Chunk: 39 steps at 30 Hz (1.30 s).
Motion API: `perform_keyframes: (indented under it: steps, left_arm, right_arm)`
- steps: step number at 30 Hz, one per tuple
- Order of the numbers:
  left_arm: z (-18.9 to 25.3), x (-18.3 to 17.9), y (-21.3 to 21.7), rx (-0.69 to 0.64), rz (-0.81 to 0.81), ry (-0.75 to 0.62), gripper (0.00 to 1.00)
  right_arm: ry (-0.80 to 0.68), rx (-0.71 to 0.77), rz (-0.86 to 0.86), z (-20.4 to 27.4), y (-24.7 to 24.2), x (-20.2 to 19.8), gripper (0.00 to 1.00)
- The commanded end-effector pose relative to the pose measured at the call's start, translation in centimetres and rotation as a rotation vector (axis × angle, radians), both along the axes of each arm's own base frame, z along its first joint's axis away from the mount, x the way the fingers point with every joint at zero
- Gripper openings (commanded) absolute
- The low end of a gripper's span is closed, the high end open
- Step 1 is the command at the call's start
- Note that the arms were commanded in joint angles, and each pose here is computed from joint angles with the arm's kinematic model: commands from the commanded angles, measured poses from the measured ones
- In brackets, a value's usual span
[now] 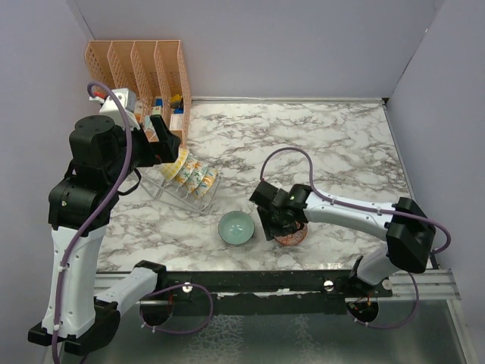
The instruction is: Load the bowls into the dish rack
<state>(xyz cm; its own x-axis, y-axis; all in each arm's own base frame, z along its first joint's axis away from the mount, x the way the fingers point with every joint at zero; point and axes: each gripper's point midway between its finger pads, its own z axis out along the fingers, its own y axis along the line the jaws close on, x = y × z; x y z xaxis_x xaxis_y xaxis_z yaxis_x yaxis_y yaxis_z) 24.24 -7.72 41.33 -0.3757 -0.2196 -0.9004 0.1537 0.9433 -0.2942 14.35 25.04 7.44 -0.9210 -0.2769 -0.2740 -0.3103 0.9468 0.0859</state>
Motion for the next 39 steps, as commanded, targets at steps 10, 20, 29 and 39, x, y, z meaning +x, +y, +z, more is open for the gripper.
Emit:
perform_keyframes:
  steps: [10, 20, 29, 39]
  left_arm:
    - [-0.2, -0.5, -0.8, -0.031, -0.039, 0.017, 0.99]
    - [-0.4, -0.4, -0.7, -0.024, -0.032, 0.022, 0.99]
    - [1.5, -0.7, -0.8, -0.036, -0.041, -0.017, 0.99]
    - [7.9, -1.5, -0.4, -0.064, -0.031, -0.156, 0.99]
  right_arm:
    - [-0.126, -0.115, -0.035, -2.6, -0.6, 3.1, 0.39]
    - [-0.145, -0.175, -0.061, -2.6, -1.5, 3.5, 0.02]
    - [-0.374, 0.023, -0.087, 10.6, 2.2, 7.9, 0.01]
    - [-0.366, 0.927, 0.026, 26.0, 15.8, 9.3, 0.01]
